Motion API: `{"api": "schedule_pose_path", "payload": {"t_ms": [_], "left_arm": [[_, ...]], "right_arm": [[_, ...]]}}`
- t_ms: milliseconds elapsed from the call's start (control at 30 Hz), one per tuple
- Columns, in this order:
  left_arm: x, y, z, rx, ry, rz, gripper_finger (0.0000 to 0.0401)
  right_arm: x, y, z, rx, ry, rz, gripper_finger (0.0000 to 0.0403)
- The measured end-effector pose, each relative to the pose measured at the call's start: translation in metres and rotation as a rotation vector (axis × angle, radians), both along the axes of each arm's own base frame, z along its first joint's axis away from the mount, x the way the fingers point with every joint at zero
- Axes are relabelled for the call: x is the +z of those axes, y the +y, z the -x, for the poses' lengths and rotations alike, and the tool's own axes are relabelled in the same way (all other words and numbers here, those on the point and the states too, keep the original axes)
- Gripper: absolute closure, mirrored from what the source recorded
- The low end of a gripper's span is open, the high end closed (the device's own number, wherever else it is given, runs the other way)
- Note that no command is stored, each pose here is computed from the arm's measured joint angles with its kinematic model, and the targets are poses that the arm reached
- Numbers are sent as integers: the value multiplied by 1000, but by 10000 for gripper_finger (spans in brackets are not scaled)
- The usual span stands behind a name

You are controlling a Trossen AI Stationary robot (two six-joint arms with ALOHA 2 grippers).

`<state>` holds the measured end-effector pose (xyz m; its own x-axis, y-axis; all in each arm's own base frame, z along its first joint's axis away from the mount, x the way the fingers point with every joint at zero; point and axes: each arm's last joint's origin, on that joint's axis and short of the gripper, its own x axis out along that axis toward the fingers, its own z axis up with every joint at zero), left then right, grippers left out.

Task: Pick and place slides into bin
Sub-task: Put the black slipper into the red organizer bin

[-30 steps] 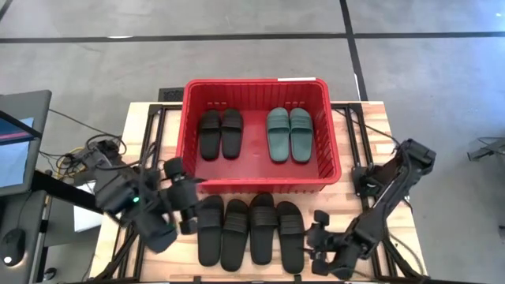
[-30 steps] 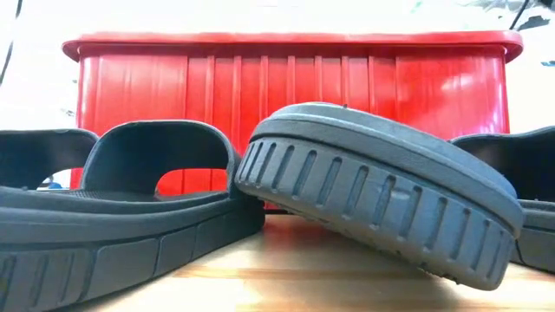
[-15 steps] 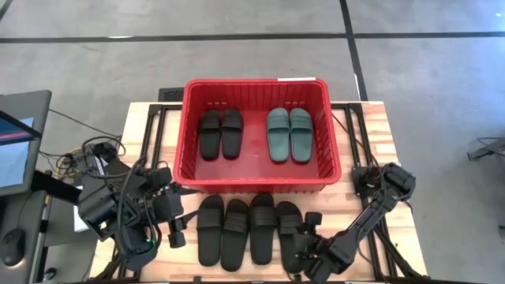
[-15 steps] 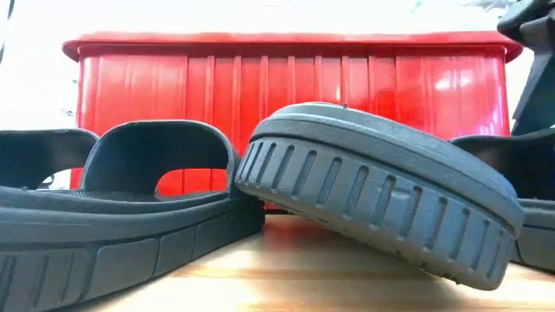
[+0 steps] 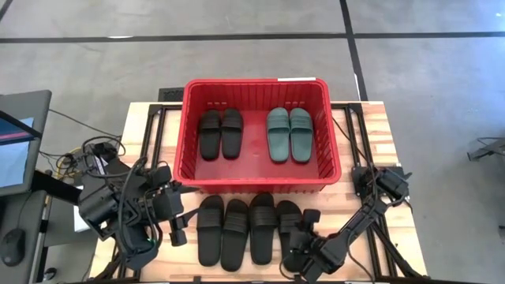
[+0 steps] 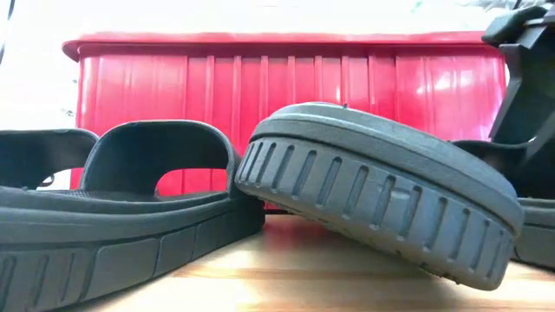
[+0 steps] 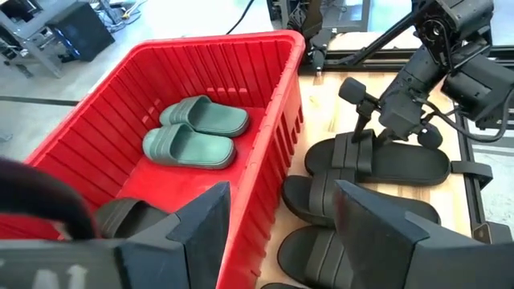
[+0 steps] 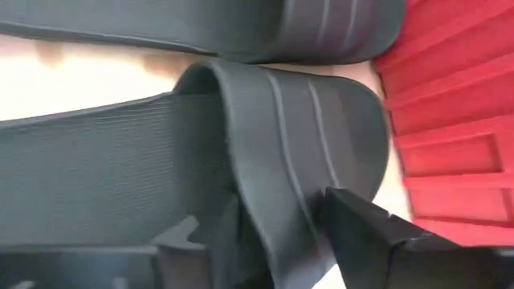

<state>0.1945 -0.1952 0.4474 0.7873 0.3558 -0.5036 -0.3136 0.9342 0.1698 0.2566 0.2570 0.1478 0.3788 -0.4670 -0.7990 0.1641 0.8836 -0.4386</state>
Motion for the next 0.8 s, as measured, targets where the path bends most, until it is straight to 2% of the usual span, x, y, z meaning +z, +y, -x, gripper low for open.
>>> {"api": "schedule_pose_path", "payload": {"t_ms": [67, 167, 233, 467, 800], "left_arm": [[0, 0, 0, 0, 0, 0, 195], [0, 0, 0, 0, 0, 0, 195], [0, 0, 0, 0, 0, 0, 195], [0, 0, 0, -1, 0, -1, 195], [1, 1, 0, -2, -18, -70, 195]], "right_arm": [[0, -2, 0, -4, 8, 10, 284], [3, -4, 1, -4, 13, 21, 362], [6, -5, 2, -4, 9, 18, 388], [28, -3, 15, -79, -44, -64, 396], [93, 2, 55, -94, -209, -284, 400]]}}
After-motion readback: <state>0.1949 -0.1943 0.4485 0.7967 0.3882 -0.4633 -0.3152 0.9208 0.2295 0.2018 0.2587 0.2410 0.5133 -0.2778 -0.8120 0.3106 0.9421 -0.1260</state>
